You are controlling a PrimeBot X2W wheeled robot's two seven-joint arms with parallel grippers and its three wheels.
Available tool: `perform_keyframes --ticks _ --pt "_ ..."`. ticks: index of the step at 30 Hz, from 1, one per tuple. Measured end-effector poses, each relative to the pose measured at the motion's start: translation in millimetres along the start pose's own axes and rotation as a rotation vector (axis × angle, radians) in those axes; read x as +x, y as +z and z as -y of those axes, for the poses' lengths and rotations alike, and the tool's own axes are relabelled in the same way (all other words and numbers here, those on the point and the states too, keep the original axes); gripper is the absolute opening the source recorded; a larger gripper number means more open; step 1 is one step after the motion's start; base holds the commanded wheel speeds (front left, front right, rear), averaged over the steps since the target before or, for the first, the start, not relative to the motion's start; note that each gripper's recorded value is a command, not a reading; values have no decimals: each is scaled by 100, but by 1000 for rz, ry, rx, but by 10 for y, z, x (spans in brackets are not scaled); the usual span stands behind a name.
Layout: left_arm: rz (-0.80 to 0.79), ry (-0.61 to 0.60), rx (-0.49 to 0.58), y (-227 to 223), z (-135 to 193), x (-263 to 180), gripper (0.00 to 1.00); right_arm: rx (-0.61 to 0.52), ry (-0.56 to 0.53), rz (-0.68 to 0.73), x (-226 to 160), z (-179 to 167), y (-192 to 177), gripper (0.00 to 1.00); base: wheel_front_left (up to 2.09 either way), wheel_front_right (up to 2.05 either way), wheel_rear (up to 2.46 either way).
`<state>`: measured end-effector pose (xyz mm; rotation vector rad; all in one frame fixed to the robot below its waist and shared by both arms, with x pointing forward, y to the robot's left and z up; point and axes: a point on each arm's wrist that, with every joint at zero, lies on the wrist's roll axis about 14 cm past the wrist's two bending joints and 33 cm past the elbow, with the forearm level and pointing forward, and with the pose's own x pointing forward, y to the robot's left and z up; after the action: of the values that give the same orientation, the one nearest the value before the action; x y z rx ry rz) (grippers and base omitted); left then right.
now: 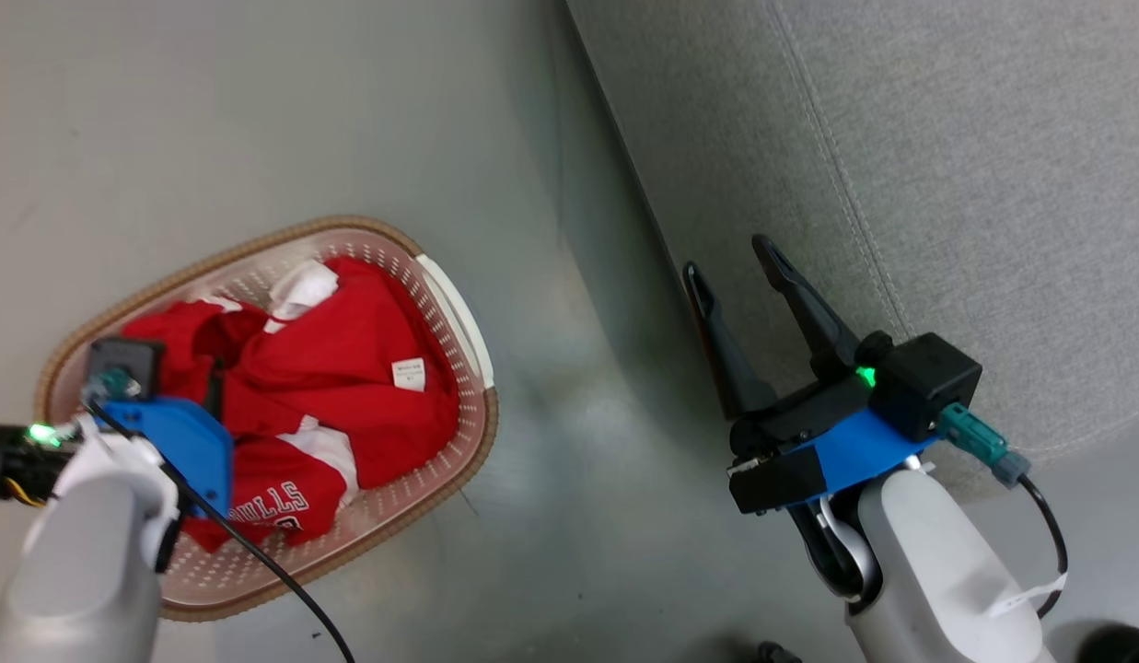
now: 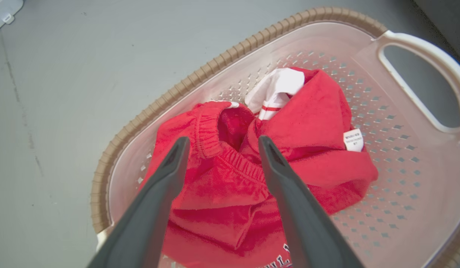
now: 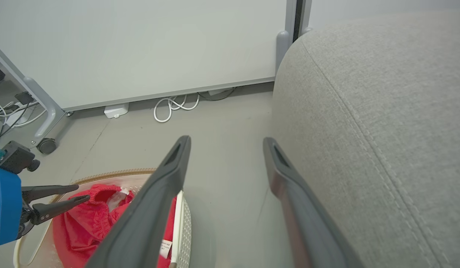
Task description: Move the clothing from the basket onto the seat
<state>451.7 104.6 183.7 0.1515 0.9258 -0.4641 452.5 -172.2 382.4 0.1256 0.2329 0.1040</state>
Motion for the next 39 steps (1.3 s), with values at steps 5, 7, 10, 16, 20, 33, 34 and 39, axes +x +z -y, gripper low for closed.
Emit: perform_keyframes --ticks 5,7,10,16,20,33,34,39 --pt "-38 7 10 -41 -140 269 100 15 0 -33 97 32 -157 100 0 0 0" --pt "-65 3 10 -124 -137 350 100 23 -5 -55 104 51 -244 100 0 0 0" --pt "-91 14 19 -193 -186 450 100 28 -10 -75 121 77 -331 100 0 0 0" --pt "-123 43 38 -280 -249 578 100 37 -14 -90 163 104 -409 100 0 0 0" --pt "-138 62 36 -311 -273 617 100 51 -14 -98 168 98 -448 100 0 0 0" --pt "-168 47 9 -320 -205 626 0 57 -18 -92 187 117 -428 100 0 0 0" --pt "-167 46 12 -312 -201 622 0 57 -18 -92 188 118 -426 100 0 0 0" --pt "-158 46 13 -272 -187 591 0 60 -14 -88 198 102 -417 100 0 0 0"
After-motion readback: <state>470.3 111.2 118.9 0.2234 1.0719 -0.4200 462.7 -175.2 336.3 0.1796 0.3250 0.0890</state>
